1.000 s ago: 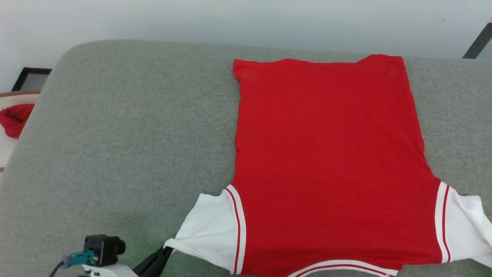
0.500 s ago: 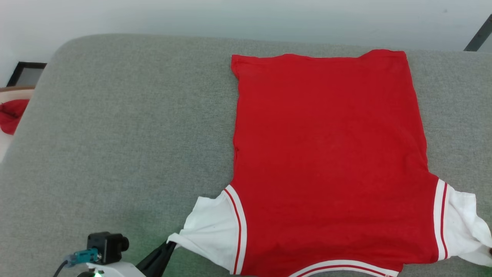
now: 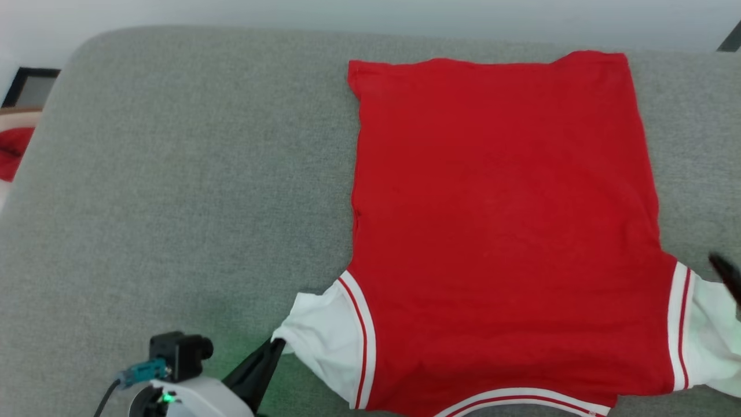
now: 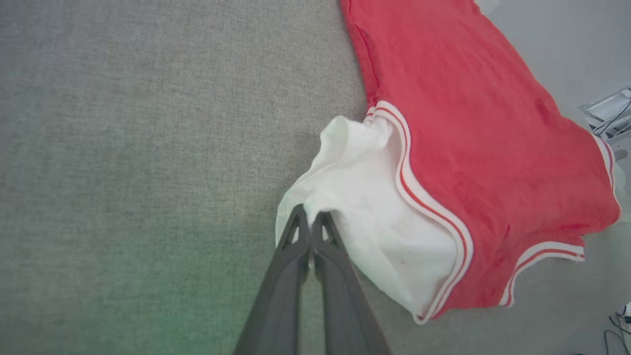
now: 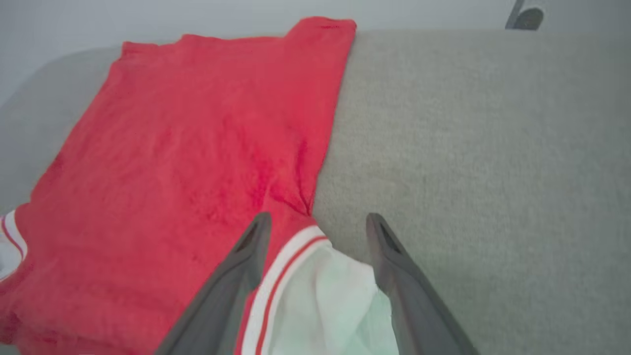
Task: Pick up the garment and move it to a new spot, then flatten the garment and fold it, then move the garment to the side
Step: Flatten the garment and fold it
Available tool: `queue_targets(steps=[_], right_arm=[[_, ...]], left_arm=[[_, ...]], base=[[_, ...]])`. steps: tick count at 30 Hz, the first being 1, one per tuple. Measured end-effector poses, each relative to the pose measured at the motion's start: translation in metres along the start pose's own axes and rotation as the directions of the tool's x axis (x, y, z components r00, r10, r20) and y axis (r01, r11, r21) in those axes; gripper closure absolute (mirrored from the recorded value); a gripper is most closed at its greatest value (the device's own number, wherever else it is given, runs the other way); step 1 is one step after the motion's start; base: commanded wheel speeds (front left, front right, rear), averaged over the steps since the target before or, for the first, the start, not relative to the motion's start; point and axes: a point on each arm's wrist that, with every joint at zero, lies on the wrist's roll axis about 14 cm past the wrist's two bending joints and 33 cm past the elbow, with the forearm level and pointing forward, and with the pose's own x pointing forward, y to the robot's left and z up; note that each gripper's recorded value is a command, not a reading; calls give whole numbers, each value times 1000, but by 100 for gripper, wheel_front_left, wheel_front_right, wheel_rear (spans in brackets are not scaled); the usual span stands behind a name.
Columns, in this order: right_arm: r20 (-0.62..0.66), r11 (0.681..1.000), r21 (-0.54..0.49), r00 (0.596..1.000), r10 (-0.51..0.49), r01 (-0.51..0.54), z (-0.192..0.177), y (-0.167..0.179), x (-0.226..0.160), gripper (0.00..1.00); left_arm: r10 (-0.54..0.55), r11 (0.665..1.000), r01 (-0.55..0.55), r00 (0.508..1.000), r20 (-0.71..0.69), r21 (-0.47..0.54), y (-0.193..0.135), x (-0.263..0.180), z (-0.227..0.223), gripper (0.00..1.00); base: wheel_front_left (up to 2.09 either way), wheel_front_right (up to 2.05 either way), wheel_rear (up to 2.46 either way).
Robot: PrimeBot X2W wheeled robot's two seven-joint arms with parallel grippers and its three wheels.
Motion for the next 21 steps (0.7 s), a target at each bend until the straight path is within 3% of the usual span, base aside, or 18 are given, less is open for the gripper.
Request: queue_targets(steps=[5, 12, 21], right_arm=[[57, 997, -63, 997, 56, -53, 47, 19, 38, 0], [30, 992, -114, 998, 52, -48, 87, 18, 97, 0], [-92, 994, -106, 996, -8, -2, 99, 5, 172, 0]], left_arm=[[-22, 1000, 22, 1000, 18, 0, -5, 11, 3, 100], [-55, 998, 55, 998, 31, -11, -13, 21, 2, 100], [-53, 998, 54, 998, 25, -33, -6, 28, -5, 100]], base=[[0, 0, 0], [0, 0, 0], [0, 0, 0]])
